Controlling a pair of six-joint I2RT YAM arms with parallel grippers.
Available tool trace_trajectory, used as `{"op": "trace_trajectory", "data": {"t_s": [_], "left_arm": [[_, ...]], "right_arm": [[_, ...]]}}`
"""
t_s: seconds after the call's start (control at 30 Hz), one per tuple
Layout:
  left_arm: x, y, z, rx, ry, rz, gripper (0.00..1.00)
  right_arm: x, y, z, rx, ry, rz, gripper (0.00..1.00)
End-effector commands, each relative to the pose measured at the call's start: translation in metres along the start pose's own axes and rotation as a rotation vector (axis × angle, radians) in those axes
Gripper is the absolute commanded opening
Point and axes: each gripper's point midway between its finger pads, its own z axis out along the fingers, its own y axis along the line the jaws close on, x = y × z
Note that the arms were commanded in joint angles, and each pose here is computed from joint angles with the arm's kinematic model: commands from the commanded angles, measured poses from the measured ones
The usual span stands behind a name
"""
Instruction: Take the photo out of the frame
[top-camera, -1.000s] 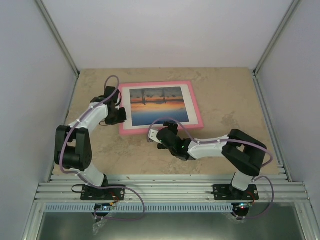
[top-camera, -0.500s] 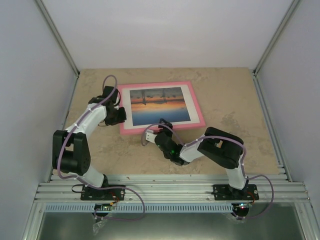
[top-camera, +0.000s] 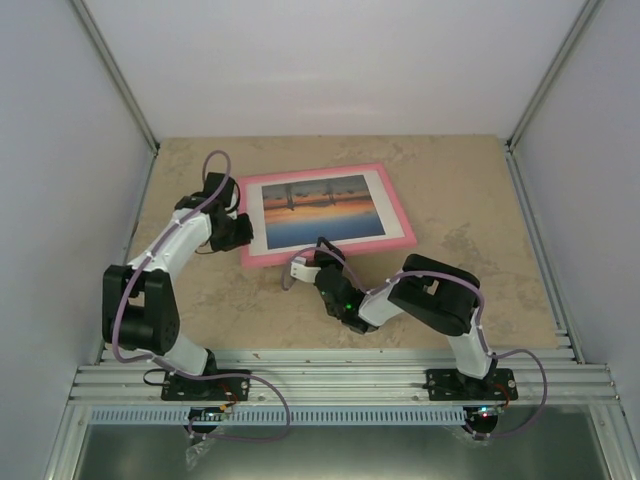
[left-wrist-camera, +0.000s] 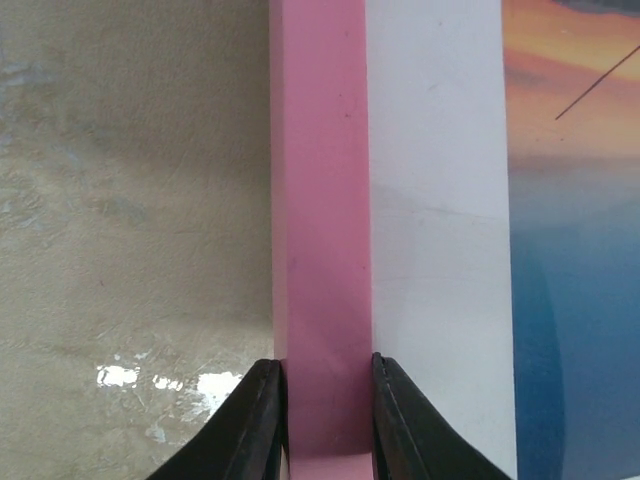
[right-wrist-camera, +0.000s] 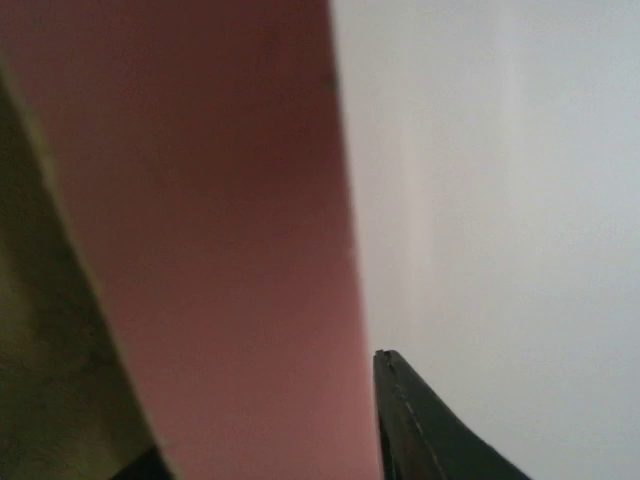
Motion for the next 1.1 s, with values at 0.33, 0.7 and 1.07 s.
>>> {"op": "trace_trajectory", "data": {"t_s": [0.33,0.7,1.07], "left_arm": [[-0.06,-0.031,-0.082,0.275,-0.264,-0.089,0.46],[-0.098,0.003,-0.196,0.224,-0.625,-0.149,0.83],[-0.1,0.004,-0.25,0.231,-0.811,-0.149,0.97]], "right_arm": [[-0.018,-0.082,-0.017,0.107,-0.07,0.149,0.01],[-0.023,-0.165,-0.022,0.043,-0.098,0.409,0.0],[-0.019,-0.256,-0.035,-0.048,-0.173,0.741,0.0]]}}
